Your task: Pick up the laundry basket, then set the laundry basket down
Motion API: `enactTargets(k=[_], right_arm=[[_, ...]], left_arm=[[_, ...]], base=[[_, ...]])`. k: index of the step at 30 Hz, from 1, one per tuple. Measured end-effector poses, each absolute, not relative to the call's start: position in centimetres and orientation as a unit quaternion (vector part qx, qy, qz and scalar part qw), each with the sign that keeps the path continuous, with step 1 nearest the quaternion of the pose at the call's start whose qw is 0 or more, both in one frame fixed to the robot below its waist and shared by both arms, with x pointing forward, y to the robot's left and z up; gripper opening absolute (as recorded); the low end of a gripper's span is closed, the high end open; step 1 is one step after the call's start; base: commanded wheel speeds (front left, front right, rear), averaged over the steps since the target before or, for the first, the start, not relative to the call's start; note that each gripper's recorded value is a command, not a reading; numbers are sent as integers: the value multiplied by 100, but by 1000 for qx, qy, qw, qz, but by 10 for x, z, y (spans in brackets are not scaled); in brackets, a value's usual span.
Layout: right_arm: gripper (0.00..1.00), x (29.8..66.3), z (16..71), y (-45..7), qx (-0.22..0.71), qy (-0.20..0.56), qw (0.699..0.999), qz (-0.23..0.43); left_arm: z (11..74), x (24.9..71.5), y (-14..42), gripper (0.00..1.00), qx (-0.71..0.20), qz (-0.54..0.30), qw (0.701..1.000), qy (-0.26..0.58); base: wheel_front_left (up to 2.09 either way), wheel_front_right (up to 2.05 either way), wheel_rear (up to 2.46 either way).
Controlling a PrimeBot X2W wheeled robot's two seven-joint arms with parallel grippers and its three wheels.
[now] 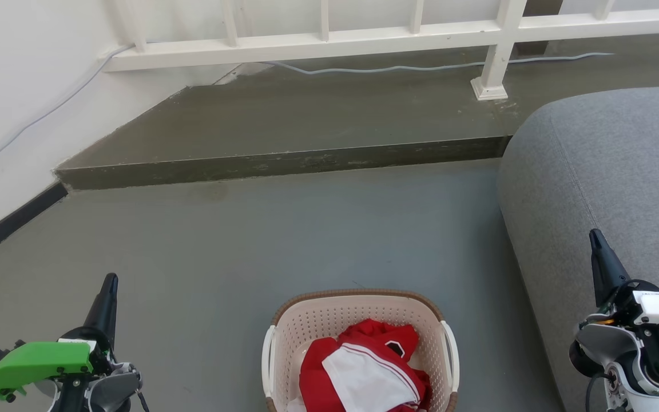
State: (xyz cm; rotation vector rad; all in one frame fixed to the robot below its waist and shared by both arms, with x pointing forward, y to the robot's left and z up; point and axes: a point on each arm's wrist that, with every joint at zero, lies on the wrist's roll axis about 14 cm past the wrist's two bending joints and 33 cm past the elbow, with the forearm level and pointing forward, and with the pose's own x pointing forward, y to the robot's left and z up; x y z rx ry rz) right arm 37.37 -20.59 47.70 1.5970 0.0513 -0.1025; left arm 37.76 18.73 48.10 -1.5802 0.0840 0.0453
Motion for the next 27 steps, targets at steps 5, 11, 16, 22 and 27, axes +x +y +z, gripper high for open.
enactTargets(k=[5,11,16,22,27], right_arm=[[0,374,477,-206,716,23,696,-46],[0,374,477,-206,716,23,696,-46],[0,374,477,-206,716,23,696,-46],[0,374,477,-206,716,23,696,-46],[0,374,477,-206,716,23,696,-46]], left_arm=[[481,378,187,0,-710,20,703,38],[481,378,187,0,-710,20,703,38],[481,378,187,0,-710,20,703,38],[481,378,187,0,-710,20,703,38],[481,378,187,0,-710,20,703,38]], base=[[0,0,0],[0,0,0],[0,0,0],[0,0,0],[0,0,0]])
